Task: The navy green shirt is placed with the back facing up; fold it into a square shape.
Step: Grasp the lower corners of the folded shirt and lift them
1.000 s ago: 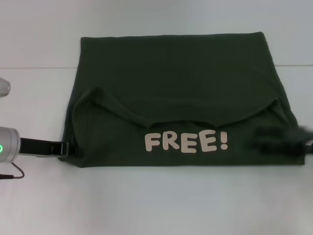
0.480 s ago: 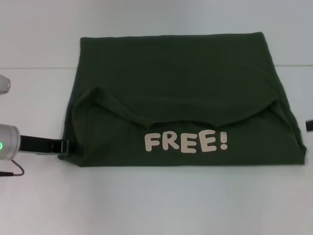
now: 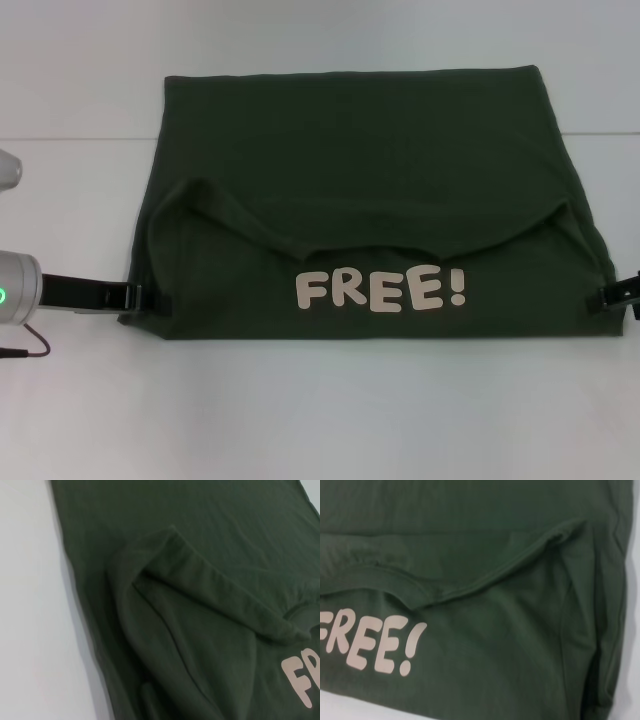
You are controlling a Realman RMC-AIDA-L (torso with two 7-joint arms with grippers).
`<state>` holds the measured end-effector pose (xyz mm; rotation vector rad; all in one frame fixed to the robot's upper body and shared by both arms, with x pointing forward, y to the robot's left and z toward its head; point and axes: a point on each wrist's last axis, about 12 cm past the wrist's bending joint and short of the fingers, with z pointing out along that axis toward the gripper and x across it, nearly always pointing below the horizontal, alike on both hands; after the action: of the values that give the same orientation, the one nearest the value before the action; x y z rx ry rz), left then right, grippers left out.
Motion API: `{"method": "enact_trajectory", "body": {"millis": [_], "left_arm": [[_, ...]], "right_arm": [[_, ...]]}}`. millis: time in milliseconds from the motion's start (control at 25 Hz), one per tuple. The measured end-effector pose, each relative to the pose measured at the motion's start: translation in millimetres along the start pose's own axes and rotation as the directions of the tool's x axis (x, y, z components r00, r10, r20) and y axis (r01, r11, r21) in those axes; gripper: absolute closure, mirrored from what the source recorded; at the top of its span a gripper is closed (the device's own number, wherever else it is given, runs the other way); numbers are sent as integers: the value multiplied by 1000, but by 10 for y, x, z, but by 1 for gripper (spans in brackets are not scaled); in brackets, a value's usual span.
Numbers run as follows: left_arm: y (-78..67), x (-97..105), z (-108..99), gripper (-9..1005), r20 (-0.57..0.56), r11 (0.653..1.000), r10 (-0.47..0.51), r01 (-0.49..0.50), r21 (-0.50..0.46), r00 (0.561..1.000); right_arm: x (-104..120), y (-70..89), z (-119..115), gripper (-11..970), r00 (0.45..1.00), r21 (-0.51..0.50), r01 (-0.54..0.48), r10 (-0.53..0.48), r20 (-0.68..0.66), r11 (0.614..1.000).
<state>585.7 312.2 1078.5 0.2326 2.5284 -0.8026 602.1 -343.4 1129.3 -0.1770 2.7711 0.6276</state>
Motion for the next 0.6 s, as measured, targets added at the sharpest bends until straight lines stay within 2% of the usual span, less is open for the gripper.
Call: {"method": "enact_trajectory", "body": {"millis": [600], "left_arm": [[0,-3,0,982,2,1000,-1,1,0,1000]], "right_arm": [[-11,103,249,110,1000,17,20,-20,7,1000]]}}
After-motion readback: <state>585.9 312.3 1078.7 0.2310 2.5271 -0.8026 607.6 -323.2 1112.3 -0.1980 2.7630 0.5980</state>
